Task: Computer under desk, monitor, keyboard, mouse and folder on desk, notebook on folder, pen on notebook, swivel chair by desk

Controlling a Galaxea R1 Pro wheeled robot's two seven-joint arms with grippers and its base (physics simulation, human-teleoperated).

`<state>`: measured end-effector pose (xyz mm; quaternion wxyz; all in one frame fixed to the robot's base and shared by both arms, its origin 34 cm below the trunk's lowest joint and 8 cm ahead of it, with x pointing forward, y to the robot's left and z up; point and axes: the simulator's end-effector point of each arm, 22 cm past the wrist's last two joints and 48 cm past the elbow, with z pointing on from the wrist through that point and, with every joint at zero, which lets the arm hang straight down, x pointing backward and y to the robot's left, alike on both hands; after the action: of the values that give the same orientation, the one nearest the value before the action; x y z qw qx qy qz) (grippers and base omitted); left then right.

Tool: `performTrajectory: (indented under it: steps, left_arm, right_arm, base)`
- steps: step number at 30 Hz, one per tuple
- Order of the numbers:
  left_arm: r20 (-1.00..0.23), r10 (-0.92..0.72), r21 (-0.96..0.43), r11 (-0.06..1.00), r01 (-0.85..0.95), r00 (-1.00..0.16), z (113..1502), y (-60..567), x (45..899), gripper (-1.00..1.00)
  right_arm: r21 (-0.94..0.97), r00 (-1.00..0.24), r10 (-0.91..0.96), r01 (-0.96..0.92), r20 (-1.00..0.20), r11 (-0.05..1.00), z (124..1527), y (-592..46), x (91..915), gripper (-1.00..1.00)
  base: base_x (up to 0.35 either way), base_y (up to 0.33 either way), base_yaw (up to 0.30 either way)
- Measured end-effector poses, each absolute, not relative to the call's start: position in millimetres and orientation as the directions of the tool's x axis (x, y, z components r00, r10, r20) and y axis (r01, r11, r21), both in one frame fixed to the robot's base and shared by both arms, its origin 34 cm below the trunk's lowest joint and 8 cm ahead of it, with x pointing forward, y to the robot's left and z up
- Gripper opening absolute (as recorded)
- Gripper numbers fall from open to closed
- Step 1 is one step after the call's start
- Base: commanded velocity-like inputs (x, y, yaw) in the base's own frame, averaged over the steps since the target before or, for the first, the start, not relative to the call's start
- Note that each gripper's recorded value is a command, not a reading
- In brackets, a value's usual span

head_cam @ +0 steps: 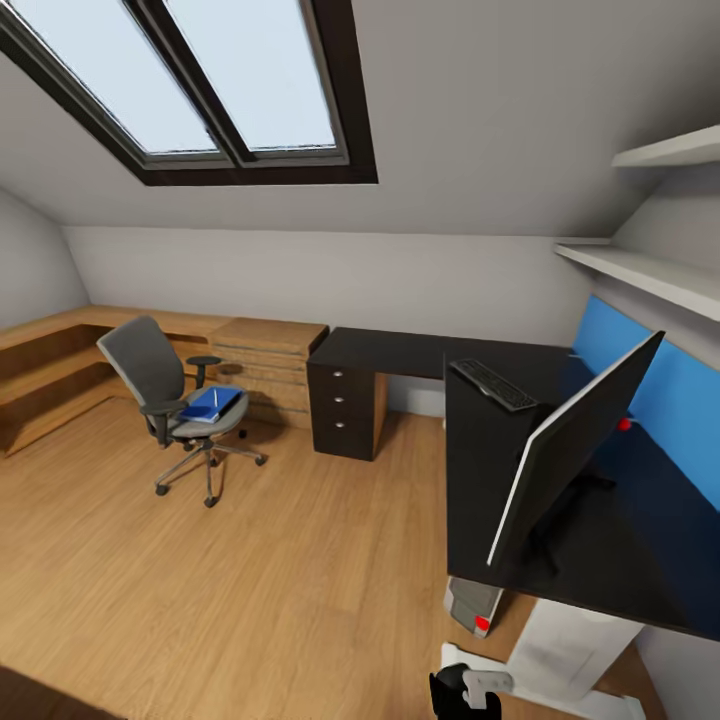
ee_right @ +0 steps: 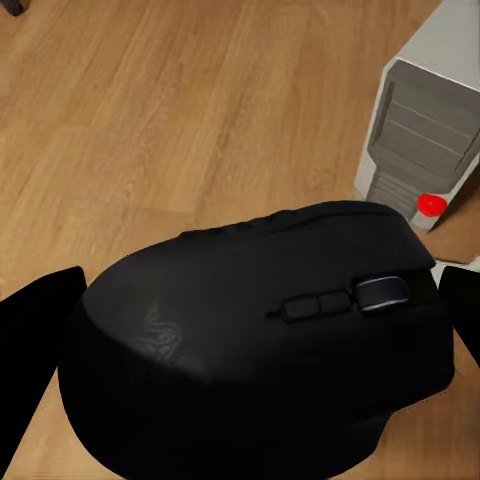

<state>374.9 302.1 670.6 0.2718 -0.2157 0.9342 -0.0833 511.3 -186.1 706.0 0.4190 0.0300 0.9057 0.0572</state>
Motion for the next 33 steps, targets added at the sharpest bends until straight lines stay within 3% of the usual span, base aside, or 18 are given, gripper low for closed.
performTrajectory:
  steps: [33]
  left_arm:
    - [-0.476,-0.450,-0.263,0.893,-0.366,-0.756,670.3,304.5,374.2,1.00]
  right_arm:
    - [0.126,-0.646,0.101,0.006,-0.757,0.992,706.2,-188.5,511.0,-1.00]
  base:
    - [0.280,0.135,0.008]
